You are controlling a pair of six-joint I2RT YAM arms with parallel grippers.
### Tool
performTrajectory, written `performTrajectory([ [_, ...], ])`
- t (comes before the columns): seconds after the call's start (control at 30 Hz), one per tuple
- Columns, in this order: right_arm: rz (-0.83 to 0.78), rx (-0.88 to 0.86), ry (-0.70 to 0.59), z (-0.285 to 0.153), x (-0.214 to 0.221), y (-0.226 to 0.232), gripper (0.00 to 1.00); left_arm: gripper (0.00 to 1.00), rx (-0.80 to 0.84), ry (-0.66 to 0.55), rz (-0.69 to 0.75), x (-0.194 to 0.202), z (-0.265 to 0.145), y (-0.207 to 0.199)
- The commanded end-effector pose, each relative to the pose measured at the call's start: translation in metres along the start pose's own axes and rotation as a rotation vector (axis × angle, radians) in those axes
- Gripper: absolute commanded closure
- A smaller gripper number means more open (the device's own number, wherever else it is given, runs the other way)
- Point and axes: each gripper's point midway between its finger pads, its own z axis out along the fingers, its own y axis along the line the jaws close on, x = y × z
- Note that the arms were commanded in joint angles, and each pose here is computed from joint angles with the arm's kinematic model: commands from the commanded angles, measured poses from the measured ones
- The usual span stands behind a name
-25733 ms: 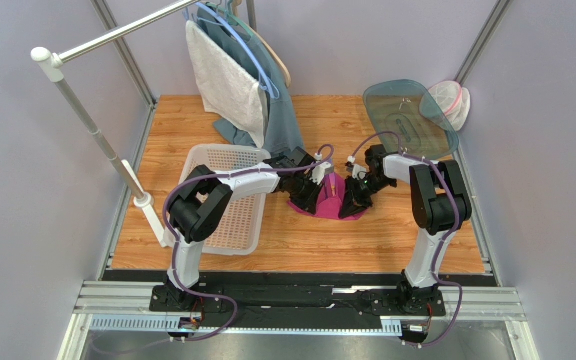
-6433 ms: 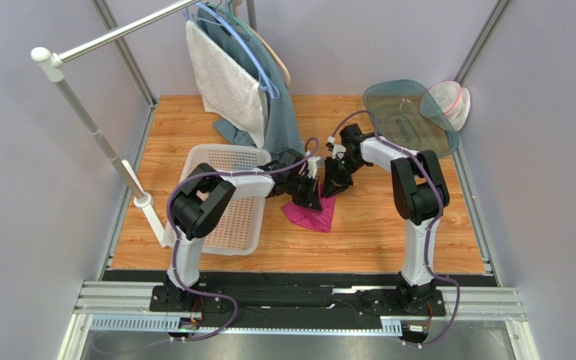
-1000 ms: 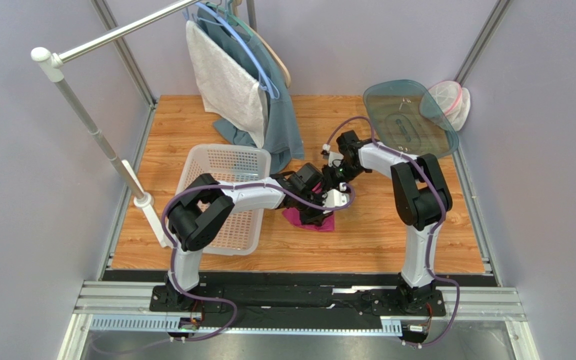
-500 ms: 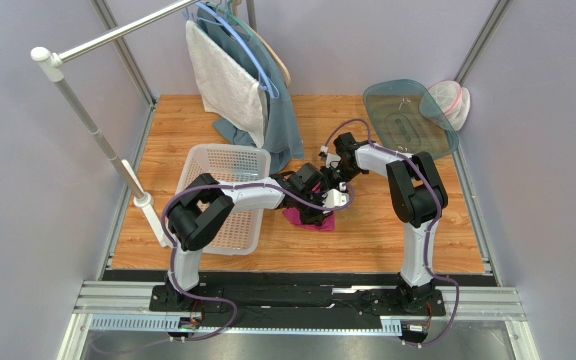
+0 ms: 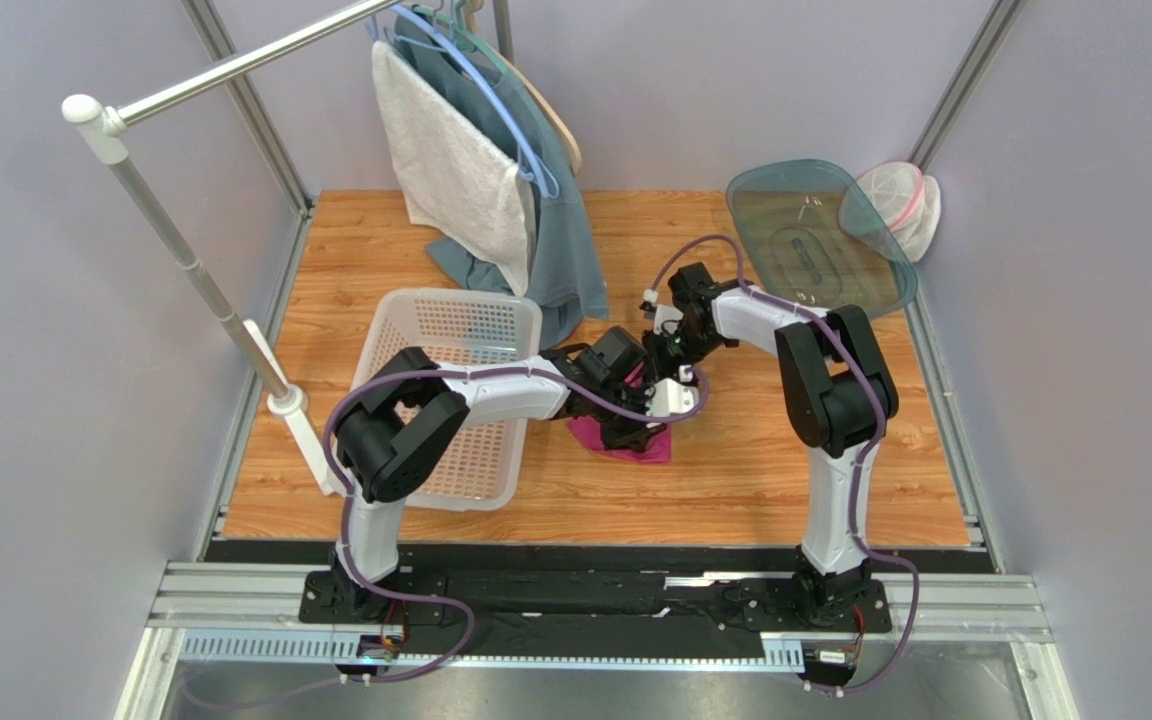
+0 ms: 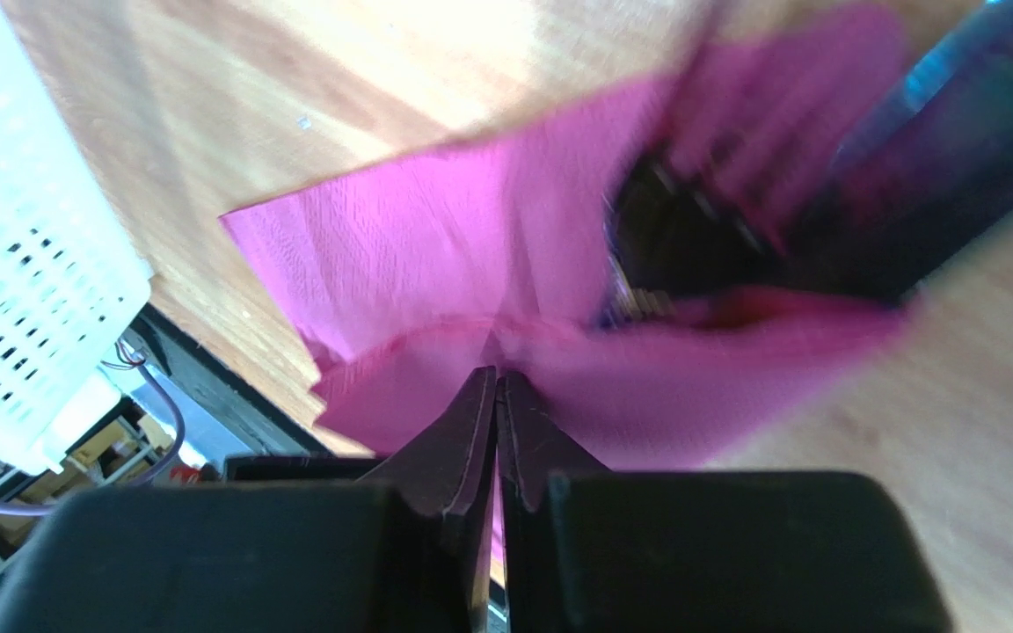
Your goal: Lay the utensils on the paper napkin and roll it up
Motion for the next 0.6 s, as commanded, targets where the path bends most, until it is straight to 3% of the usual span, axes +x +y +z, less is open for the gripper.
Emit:
performTrajectory([
  [0.0,-0.017,0.09,0.023,0.016,0.0,-0.024,0.94,0.76,0.022,0.133,-0.071,0.049,0.009,-0.014],
  [0.2,-0.045,0.149,0.053,0.027,0.003,-0.039,0.96,0.67,-0.035,0.033,-0.121,0.022,-0.016,-0.01],
  [0.33,-0.057,0.162,0.058,0.027,0.005,-0.043,0.97,0.66,-0.076,-0.048,-0.145,-0.002,-0.045,-0.01],
  [0.57,-0.059,0.149,0.065,0.029,0.009,-0.042,0.97,0.68,-0.108,-0.074,-0.125,-0.018,-0.053,0.003],
])
